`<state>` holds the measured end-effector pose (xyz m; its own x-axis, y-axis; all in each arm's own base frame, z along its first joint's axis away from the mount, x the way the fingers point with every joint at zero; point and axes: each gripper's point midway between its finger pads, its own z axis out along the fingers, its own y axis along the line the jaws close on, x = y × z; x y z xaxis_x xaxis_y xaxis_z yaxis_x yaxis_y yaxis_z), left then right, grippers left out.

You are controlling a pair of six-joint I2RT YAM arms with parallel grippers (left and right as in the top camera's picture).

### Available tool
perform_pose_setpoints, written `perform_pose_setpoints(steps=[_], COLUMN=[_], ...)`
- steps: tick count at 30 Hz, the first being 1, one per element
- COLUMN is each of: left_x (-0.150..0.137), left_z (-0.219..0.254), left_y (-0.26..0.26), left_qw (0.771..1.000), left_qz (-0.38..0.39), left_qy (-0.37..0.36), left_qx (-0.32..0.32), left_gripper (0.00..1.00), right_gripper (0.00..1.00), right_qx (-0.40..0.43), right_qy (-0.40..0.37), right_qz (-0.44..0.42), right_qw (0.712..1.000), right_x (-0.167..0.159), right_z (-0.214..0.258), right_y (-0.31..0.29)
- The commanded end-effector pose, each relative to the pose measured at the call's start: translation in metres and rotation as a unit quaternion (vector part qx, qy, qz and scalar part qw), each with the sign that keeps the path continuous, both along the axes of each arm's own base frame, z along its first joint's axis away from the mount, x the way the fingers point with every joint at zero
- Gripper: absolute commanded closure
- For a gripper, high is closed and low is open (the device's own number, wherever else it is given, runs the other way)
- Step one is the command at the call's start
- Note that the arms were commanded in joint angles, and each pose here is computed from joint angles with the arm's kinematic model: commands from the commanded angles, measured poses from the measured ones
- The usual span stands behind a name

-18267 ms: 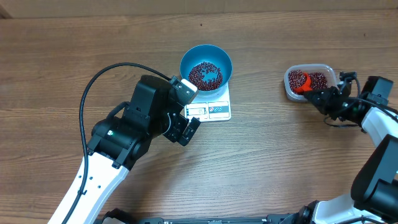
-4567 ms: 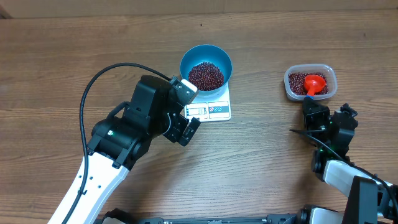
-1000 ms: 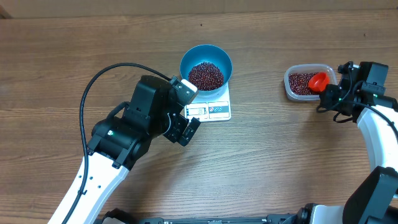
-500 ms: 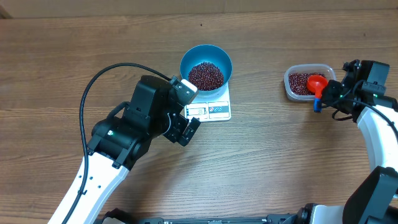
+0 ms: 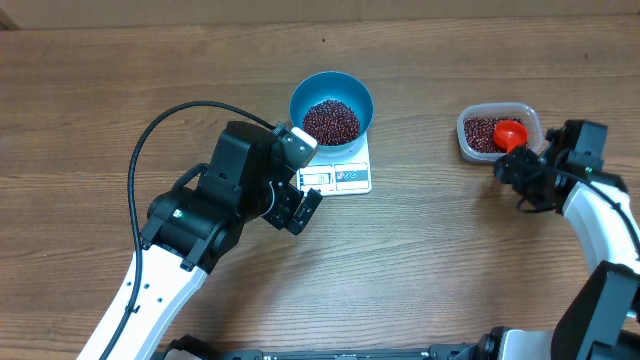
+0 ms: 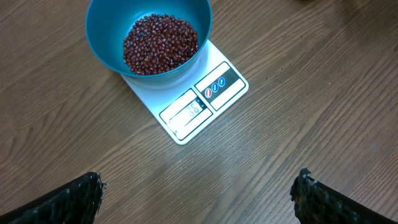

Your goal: Scoop item into bowl and weigh 150g on scale

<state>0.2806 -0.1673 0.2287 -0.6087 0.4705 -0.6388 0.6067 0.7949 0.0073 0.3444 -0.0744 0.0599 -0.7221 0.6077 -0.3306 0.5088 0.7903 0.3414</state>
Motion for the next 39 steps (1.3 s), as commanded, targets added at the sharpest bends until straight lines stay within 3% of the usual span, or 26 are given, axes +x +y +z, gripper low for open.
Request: perform_pose_setpoints(steps=[1,10,30,35,39], left_x=[0.000,0.000,0.000,0.000,0.000], left_z=[0.000,0.000,0.000,0.000,0.000], left_y=[0.001,0.001,0.001,0.001,0.001], left_qw=[1.000,1.000,1.000,1.000,1.000], left_qz=[-0.006,-0.006,-0.006,-0.006,-0.006], left_qy=[-0.003,-0.003,-0.003,-0.003,-0.003], left_qx=[0.005,0.005,0.005,0.005,0.005], left_gripper=[0.00,0.00,0.00,0.01,0.00], right_gripper=[0.30,0.30,0.30,0.32,0.42], right_qx=[0.082,0.136,0.202,0.208,0.229], right_qy=[-0.021,-0.055,-0.067,-0.072,-0.085], right_qz=[-0.044,-0.101,-0.105,-0.122,-0.123], right_qw=[0.995,0.984,0.971,0.968,0.962], right_x=[0.002,0.013,0.006,0.003,0.003], right_z=[-0.009,-0.011,0.002,0.004,0.009], right_y=[0.017,0.021,0.018,0.005,0.000])
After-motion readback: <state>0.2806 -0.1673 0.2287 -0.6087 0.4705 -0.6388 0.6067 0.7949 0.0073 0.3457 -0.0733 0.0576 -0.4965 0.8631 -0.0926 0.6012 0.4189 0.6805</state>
